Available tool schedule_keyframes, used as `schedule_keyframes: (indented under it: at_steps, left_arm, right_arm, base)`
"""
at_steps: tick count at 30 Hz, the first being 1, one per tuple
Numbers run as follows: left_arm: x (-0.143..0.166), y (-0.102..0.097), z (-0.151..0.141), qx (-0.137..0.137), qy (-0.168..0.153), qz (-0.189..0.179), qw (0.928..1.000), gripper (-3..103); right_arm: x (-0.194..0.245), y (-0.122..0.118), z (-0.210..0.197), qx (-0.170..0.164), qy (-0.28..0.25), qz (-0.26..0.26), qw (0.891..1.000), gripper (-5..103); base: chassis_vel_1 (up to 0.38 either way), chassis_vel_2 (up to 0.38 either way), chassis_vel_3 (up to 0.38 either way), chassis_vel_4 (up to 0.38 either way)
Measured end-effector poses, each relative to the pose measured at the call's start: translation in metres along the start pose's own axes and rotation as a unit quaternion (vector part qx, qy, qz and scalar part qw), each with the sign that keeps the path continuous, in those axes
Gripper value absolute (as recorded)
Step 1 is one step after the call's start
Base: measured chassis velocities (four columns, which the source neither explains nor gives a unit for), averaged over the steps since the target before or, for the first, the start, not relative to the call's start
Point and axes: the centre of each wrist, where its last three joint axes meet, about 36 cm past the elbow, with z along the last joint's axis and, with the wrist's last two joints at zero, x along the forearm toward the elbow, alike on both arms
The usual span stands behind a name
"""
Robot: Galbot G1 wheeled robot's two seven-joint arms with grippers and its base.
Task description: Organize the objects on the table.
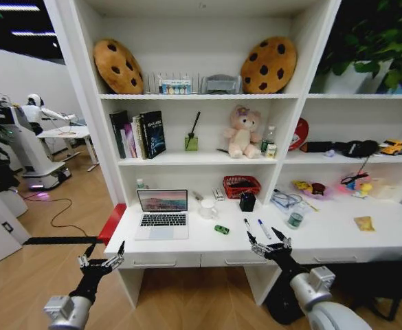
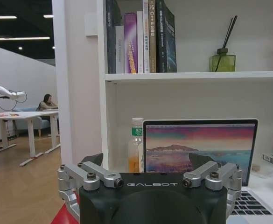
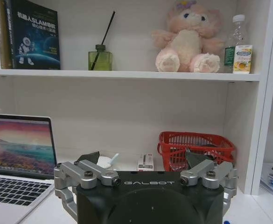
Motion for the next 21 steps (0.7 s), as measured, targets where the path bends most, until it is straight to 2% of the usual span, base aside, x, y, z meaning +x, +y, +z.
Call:
schedule_keyframes:
  at_steps: [3, 9, 11, 12, 14, 17, 18, 20, 21]
  left_arm:
    - [0.001, -0.003, 0.003, 0.001, 0.002, -0.002, 1.0000, 100]
    - [-0.004, -0.005, 0.004, 0.002, -0.006, -0.007, 1.0000, 103]
    - [-0.007, -0.006, 0.005, 0.004, -0.013, -0.012, 0.9998, 99]
    - [-0.009, -0.006, 0.005, 0.005, -0.014, -0.019, 0.9997, 88]
    - [-0.010, -0.005, 0.005, 0.007, -0.012, -0.021, 0.9997, 88]
    - [-0.019, -0.002, 0.002, 0.005, 0.001, -0.016, 0.9999, 72]
    - [-0.019, -0.002, 0.002, 0.005, 0.001, -0.016, 0.9999, 72]
    - [-0.028, 0.002, -0.004, 0.002, 0.006, -0.013, 0.9999, 60]
    - [-0.028, 0.002, -0.004, 0.002, 0.006, -0.013, 0.9999, 60]
  right_arm:
    - [0.001, 0.000, 0.004, 0.004, 0.001, -0.002, 1.000, 100]
    - [0.001, -0.001, 0.004, 0.006, -0.002, -0.003, 1.000, 100]
    - [0.001, -0.001, 0.004, 0.007, -0.004, -0.003, 1.000, 100]
    - [0.001, 0.000, 0.005, 0.010, -0.006, -0.002, 1.000, 100]
    - [0.002, 0.000, 0.006, 0.011, -0.007, -0.001, 1.000, 100]
    - [0.003, 0.000, 0.007, 0.015, -0.007, 0.002, 1.000, 100]
    - [0.003, 0.000, 0.007, 0.015, -0.007, 0.002, 1.000, 100]
    - [0.003, 0.000, 0.006, 0.018, -0.007, 0.005, 1.000, 100]
    - [0.003, 0.000, 0.006, 0.018, -0.007, 0.005, 1.000, 100]
  base:
    - [-0.214, 0.248, 0.269, -0.226]
    - [-0.100, 0.084, 0.042, -0.055]
    - [0.061, 0.004, -0.045, 0.031]
    - [0.083, -0.059, -0.053, 0.081]
    - [0.109, -0.045, -0.053, 0.081]
    - [0.062, -0.050, -0.045, 0.065]
    - [0.038, -0.018, -0.027, 0.055]
    - [0.000, 0.000, 0.000, 0.000]
    - [0.000, 0.000, 0.000, 0.000]
